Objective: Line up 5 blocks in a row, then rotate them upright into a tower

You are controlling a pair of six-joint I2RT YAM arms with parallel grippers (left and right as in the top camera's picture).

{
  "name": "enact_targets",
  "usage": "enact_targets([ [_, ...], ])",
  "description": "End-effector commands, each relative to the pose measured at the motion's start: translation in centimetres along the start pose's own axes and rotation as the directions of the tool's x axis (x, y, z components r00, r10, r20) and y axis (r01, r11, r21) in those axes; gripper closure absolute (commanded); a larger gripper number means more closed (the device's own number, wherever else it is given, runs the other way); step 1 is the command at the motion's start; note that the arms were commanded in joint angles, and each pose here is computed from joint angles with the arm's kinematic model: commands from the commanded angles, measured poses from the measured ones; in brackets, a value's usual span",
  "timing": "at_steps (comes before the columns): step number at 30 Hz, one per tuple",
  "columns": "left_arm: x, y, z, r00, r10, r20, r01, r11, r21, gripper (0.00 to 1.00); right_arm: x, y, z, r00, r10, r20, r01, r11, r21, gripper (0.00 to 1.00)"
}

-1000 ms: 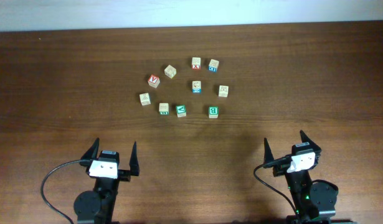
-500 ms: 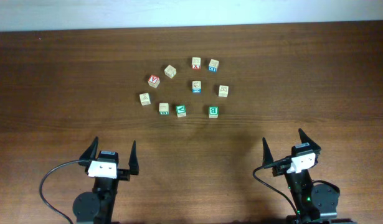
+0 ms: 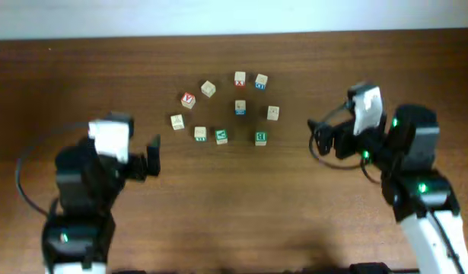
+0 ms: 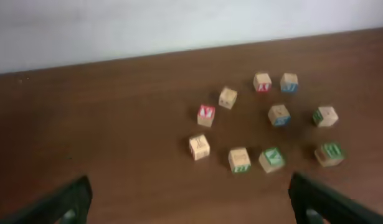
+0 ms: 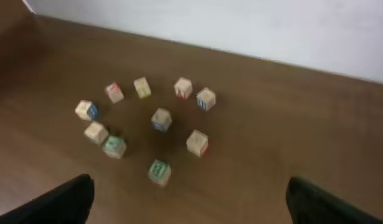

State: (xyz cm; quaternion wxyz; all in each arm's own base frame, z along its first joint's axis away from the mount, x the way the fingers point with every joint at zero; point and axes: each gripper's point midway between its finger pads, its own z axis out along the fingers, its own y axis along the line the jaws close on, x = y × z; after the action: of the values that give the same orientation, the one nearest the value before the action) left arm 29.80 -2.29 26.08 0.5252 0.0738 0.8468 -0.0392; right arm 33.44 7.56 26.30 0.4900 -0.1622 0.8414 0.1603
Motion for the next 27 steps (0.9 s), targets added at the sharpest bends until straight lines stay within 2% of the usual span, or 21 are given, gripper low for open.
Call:
enact_targets([
  [1,-2.1,0.4,2.1,0.99,-0.007,-0.141,0.011,1.0,0.026,0.01,-1.9,1.0,1.2,0.997,0.042,-0.063,-0.049,0.992,-0.118,0.02],
  [5,-2.6,1.0,5.8,0.937,-0.035,-0.348,0.052,0.998,0.039,0.01,-2.1,0.7,4.1,0.976,0.091,-0.196,-0.124,0.979,-0.161,0.02],
  [9,-1.8,1.5,8.7,0.884,0.0,-0.467,0.033,0.997,0.063,0.01,-0.9,3.1,8.0,0.959,0.015,-0.284,-0.078,0.974,-0.211,0.02],
  [12,-0.9,1.6,10.3,0.868,-0.005,-0.497,0.042,0.997,0.064,0.01,3.0,4.2,12.3,0.912,-0.032,-0.409,-0.045,0.983,-0.177,0.02],
  [14,-1.0,1.6,10.4,0.87,-0.005,-0.493,0.042,0.997,0.064,0.01,3.8,4.4,14.3,0.91,-0.042,-0.412,-0.039,0.982,-0.187,0.02],
  [16,-0.5,0.5,10.0,0.859,-0.016,-0.512,0.085,0.99,0.112,0.01,4.4,4.8,15.0,0.899,0.036,-0.436,-0.129,0.974,-0.185,0.02],
  [17,-0.5,0.4,10.0,0.859,-0.016,-0.512,0.087,0.989,0.116,0.01,5.2,5.1,16.4,0.886,0.088,-0.456,-0.184,0.968,-0.17,0.18],
  [18,-0.5,0.4,10.0,0.859,-0.016,-0.512,0.087,0.989,0.116,0.01,6.7,5.0,17.3,0.855,0.15,-0.497,-0.224,0.97,-0.093,0.28],
  [19,-0.5,0.4,10.0,0.859,-0.016,-0.512,0.087,0.99,0.115,0.01,8.4,4.8,18.2,0.819,0.216,-0.531,-0.246,0.969,0.015,0.3],
  [20,-0.5,0.5,10.0,0.858,-0.016,-0.513,0.086,0.99,0.113,0.01,11.4,4.6,19.4,0.768,0.321,-0.554,-0.238,0.946,0.219,0.36],
  [21,-0.3,0.6,9.8,0.853,-0.017,-0.522,0.085,0.991,0.107,0.01,12.3,4.6,19.7,0.762,0.352,-0.544,-0.221,0.93,0.293,0.38],
  [23,-0.2,0.6,9.8,0.85,-0.017,-0.527,0.083,0.991,0.103,0.01,13.1,4.6,20.1,0.765,0.377,-0.522,-0.192,0.908,0.374,0.42],
  [25,-0.2,0.7,9.8,0.85,-0.017,-0.526,0.083,0.991,0.102,0.01,14.3,4.9,20.6,0.752,0.377,-0.541,-0.182,0.907,0.379,0.48],
  [27,-0.2,0.7,9.8,0.85,-0.017,-0.526,0.083,0.991,0.102,0.01,15.4,4.8,21.5,0.743,0.382,-0.55,-0.181,0.905,0.384,0.48],
])
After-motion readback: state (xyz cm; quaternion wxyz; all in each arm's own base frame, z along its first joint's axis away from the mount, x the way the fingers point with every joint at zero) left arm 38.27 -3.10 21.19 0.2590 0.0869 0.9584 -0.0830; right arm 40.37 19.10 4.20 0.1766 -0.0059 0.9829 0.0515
